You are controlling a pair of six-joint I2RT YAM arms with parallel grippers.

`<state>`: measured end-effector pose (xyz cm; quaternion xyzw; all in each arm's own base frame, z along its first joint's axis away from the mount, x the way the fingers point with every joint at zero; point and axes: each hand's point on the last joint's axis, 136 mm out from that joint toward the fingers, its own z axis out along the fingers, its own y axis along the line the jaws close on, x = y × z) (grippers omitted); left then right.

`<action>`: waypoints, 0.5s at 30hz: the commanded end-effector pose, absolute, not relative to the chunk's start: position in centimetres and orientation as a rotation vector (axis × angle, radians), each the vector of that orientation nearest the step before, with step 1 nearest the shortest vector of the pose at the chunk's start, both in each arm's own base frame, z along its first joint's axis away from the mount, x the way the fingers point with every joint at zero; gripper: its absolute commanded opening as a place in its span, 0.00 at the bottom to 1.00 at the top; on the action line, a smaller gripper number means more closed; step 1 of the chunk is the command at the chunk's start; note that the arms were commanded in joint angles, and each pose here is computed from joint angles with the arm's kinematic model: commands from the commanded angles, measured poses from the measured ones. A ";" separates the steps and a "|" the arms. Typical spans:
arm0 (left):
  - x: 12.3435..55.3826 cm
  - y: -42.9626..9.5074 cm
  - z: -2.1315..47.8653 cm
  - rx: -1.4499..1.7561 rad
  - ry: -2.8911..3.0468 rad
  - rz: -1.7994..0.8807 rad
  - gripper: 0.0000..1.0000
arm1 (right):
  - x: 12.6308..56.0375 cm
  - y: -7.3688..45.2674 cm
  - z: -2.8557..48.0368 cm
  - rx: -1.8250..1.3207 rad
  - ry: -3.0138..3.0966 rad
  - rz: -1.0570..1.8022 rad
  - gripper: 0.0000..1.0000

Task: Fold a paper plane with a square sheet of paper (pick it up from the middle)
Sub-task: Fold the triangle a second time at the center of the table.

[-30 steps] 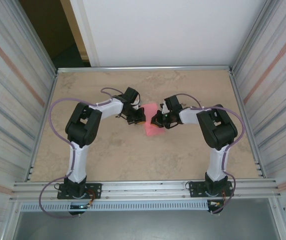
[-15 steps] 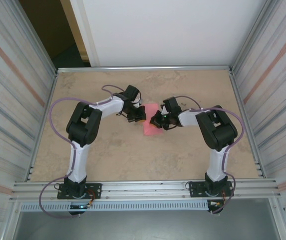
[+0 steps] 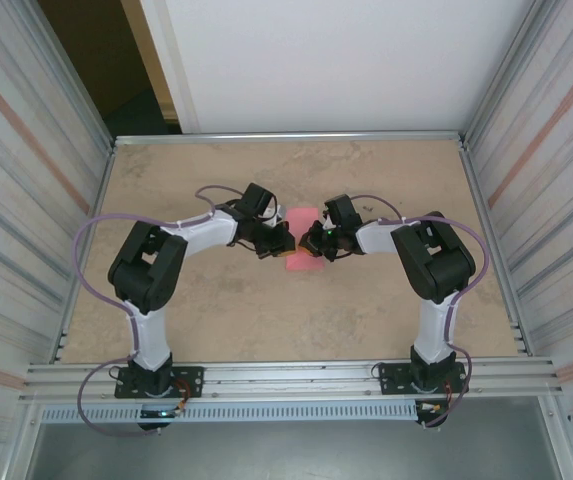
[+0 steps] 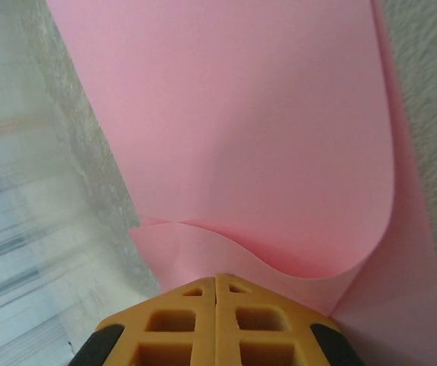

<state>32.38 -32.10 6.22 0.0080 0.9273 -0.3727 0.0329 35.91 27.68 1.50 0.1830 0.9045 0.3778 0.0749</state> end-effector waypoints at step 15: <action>31.7 -32.4 2.9 0.057 2.959 -1.088 0.04 | 32.4 24.2 -4.5 0.768 2.899 0.895 0.00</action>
